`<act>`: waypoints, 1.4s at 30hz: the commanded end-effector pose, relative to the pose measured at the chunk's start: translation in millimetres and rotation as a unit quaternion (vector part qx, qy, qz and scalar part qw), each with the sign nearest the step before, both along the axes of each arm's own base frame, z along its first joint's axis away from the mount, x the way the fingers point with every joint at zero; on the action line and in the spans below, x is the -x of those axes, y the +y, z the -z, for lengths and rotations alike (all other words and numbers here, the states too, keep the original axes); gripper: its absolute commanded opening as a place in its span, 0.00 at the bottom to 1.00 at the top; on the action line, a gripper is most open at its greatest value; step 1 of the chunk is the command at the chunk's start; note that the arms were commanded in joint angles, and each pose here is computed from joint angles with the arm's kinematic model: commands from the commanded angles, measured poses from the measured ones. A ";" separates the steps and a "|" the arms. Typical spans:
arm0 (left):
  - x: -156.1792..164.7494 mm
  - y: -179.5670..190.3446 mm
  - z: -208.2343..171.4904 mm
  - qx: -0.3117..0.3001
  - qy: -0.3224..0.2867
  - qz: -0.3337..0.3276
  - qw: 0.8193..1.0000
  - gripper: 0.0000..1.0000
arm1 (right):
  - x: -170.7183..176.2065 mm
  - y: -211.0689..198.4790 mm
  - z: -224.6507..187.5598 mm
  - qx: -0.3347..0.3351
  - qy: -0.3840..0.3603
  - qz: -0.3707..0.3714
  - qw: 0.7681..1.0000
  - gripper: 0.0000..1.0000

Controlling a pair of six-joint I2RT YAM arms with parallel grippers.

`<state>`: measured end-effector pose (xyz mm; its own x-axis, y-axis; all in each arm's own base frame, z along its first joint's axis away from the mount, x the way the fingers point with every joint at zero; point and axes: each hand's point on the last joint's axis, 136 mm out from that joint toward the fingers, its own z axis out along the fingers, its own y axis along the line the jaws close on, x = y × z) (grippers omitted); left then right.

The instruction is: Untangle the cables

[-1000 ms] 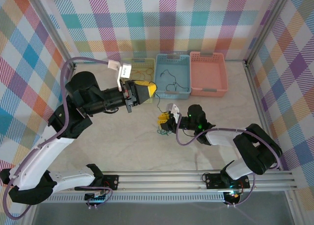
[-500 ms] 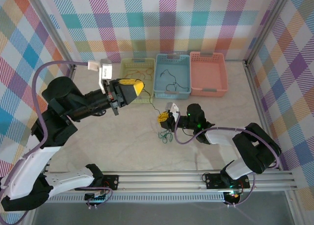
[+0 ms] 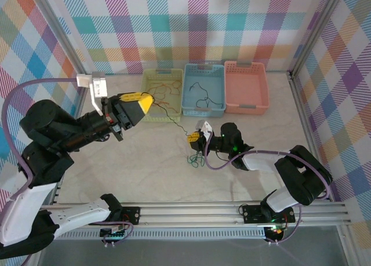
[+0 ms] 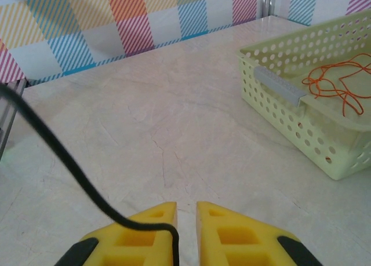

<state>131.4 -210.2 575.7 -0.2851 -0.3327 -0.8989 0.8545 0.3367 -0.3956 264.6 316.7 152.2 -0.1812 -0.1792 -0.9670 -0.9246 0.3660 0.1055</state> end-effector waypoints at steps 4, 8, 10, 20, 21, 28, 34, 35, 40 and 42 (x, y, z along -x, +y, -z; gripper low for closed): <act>8.1 9.8 -4.8 0.007 -0.013 -0.007 1.000 0.00 | -4.3 1.7 -8.3 -0.001 -0.017 0.008 1.000 0.16; 10.3 16.3 -0.2 0.007 -0.015 -0.016 1.000 0.00 | -6.0 -0.4 -9.1 -0.002 -0.020 0.015 1.000 0.15; 9.8 19.5 6.1 0.004 -0.015 -0.024 1.000 0.00 | -6.4 -0.8 -9.9 -0.002 -0.023 0.018 1.000 0.14; 7.1 41.5 46.3 -0.018 0.001 -0.076 0.997 0.00 | -11.2 -8.1 -12.2 -0.003 -0.037 0.044 0.998 0.08; 6.9 43.1 52.4 -0.023 0.004 -0.079 0.997 0.00 | -11.4 -8.6 -12.7 -0.003 -0.038 0.046 0.998 0.07; 6.4 62.2 102.7 -0.062 0.038 -0.118 0.990 0.00 | -13.3 -12.7 -15.8 -0.009 -0.047 0.061 0.997 0.02; -17.4 89.3 197.7 -0.088 0.118 -0.218 0.965 0.00 | -12.8 -12.3 -16.3 -0.011 -0.044 0.059 0.997 0.00; -23.1 94.9 216.3 -0.097 0.135 -0.240 0.956 0.00 | -12.7 -12.8 -16.3 -0.011 -0.045 0.060 0.997 0.00; -39.9 108.2 299.2 -0.116 0.207 -0.306 0.922 0.23 | -12.9 -13.7 -16.4 -0.012 -0.048 0.062 0.997 0.00; -43.4 107.5 321.2 -0.129 0.226 -0.314 0.913 0.48 | -13.1 -13.4 -16.8 -0.012 -0.047 0.061 0.997 0.00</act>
<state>167.9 -113.3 271.6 -0.4698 -0.2914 -0.8333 0.3294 0.8179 -0.4717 280.0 303.0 155.1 -0.1586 -0.1644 -0.9736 -0.8743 0.4816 0.0611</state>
